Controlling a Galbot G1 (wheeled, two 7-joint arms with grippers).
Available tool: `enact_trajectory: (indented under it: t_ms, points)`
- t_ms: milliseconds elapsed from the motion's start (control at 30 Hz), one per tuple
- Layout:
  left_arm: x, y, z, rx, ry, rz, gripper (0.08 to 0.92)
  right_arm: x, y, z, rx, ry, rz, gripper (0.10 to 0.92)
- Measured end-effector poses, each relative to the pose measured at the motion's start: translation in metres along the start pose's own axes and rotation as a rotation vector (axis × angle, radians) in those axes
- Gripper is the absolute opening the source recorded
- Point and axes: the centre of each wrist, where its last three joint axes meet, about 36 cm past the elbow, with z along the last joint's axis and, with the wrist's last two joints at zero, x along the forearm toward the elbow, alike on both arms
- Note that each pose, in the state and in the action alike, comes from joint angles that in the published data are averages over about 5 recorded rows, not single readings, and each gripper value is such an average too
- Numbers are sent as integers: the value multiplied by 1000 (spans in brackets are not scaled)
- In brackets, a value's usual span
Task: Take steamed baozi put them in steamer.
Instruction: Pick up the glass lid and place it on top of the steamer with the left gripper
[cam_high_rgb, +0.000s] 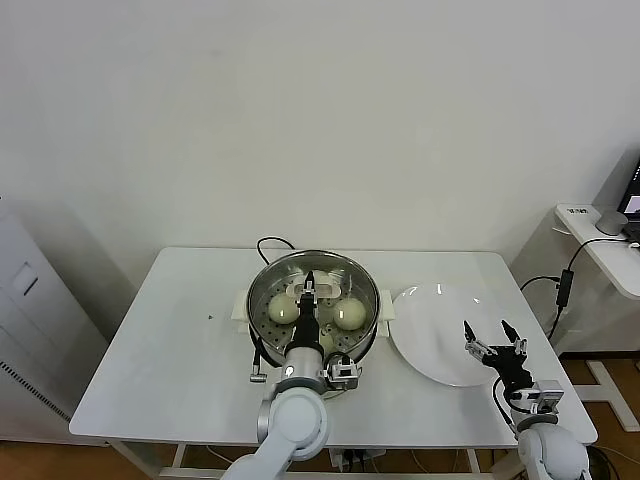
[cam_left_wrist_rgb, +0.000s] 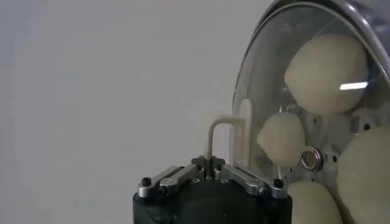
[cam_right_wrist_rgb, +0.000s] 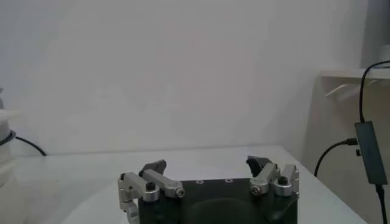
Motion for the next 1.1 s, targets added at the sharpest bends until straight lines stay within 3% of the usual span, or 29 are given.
enact_trajectory:
  t_ms: [367, 667, 900, 1100]
  points:
    - [3, -4, 2, 17, 2, 17, 122, 2, 0, 3, 0, 3, 1, 823]
    - [10, 2, 15, 97, -17, 54, 360, 2, -2, 1, 4, -1, -1, 823]
    - [23, 22, 38, 238, -103, 107, 568, 1, -3, 0, 5, -2, -8, 823]
    - [29, 49, 71, 460, -244, 201, 739, -2, 0, -2, -5, 0, -21, 823]
